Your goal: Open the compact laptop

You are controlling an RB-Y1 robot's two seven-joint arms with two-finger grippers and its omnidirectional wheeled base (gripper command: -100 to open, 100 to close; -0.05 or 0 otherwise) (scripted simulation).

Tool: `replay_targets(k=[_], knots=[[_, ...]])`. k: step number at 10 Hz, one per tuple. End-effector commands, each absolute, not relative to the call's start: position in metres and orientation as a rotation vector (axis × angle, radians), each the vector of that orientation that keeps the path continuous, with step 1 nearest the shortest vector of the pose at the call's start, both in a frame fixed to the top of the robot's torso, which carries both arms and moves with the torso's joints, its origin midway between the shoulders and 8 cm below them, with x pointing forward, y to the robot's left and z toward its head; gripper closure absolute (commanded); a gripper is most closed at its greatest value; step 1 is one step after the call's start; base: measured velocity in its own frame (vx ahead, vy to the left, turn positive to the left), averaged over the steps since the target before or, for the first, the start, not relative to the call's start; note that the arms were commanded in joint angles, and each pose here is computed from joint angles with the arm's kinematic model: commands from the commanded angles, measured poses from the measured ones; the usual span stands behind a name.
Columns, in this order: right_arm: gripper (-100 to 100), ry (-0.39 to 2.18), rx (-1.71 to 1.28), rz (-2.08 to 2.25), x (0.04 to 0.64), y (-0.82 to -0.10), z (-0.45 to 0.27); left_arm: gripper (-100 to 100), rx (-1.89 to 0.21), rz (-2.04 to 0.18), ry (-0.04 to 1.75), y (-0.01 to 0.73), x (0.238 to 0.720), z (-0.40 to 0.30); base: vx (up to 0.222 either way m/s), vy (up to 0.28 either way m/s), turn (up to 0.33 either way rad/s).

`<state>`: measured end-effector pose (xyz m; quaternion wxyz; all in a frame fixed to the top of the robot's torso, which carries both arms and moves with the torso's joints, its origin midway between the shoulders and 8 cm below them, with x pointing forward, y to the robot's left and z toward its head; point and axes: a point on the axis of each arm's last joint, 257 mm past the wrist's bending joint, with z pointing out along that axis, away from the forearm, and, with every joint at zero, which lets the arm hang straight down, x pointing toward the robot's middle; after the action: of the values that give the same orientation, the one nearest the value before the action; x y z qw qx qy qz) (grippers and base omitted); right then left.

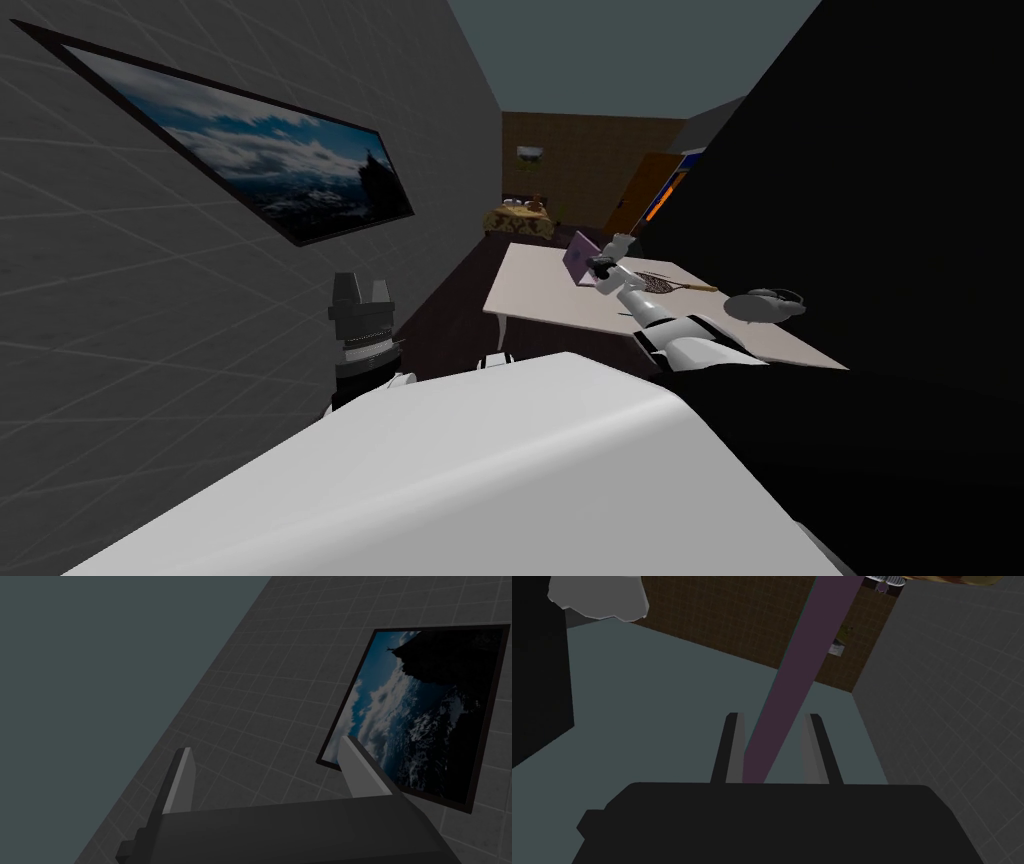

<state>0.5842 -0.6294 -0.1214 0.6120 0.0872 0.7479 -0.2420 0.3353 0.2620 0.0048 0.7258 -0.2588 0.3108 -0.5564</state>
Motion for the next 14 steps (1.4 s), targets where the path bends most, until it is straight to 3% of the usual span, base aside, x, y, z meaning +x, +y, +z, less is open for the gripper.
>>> replay_targets(k=[1,14], knots=[[100,1.732,0.292,-0.464,0.575,-0.635,-0.138,0,-0.571,-1.227,0.686,0.262,0.335,0.005,-0.006,-0.079,0.021],[100,1.677,0.563,-0.157,0.553,-0.64,-0.177,0,-0.571,-1.227,0.686,0.262,0.335,0.005,-0.004,-0.054,0.009]])
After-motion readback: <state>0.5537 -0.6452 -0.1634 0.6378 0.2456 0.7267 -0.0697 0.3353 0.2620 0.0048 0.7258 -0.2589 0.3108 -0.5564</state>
